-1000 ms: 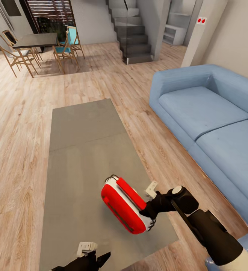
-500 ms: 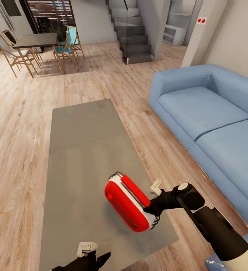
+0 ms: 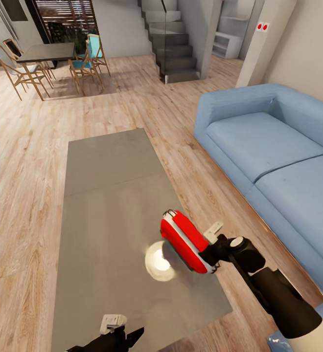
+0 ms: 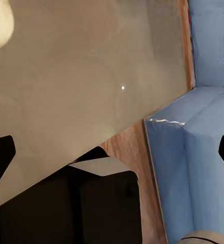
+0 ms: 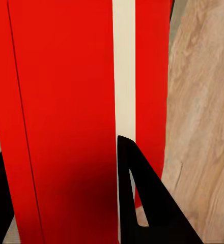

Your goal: Turn on the radio receiver that's on the table in the living room.

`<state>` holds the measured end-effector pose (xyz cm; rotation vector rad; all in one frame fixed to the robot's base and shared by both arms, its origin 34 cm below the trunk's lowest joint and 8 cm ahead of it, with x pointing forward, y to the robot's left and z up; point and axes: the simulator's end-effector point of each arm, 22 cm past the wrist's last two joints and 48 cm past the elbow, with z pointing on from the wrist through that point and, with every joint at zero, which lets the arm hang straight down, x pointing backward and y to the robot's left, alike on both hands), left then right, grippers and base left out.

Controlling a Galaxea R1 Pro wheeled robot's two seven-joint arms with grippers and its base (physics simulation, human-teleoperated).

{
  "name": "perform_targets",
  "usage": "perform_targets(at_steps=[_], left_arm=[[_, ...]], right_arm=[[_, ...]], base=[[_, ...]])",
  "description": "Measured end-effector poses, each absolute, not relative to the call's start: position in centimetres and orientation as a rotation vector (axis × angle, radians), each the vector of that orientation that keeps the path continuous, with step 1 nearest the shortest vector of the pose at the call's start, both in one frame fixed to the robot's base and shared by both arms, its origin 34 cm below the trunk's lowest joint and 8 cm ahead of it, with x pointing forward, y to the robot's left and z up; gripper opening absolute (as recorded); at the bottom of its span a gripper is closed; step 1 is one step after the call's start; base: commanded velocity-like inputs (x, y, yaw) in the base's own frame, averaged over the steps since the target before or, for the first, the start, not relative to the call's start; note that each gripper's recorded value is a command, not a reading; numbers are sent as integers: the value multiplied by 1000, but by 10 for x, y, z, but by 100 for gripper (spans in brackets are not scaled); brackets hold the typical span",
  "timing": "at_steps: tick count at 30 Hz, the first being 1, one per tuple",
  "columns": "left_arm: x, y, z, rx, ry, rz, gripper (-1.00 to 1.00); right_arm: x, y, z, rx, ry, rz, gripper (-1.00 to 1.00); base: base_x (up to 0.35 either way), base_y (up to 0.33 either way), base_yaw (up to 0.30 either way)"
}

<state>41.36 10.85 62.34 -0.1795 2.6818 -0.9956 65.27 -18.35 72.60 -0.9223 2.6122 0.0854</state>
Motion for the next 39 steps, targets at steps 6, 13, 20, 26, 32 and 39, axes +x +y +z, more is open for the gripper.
perform_targets(at_steps=[6,13,20,26,32,39], left_arm=[[411,109,622,-183,2687,-996,100],[407,109,619,-189,2699,-997,100],[406,108,619,-189,2700,-998,100],[406,111,618,-186,2704,-996,100],[406,112,619,-183,2703,-998,100],[406,112,619,-183,2702,-1001,100]], right_arm=[[669,-205,729,-893,2581,-90,-100],[689,-224,740,-855,2499,-334,-100],[705,-219,766,-880,2302,-638,-100],[711,-182,840,-863,1850,-982,-100],[684,-139,885,-825,1568,-1039,-100],[666,-124,927,-721,1375,-1084,-100]], base=[[0,0,0],[0,0,0],[0,0,0],[0,0,0],[0,0,0],[0,0,0]])
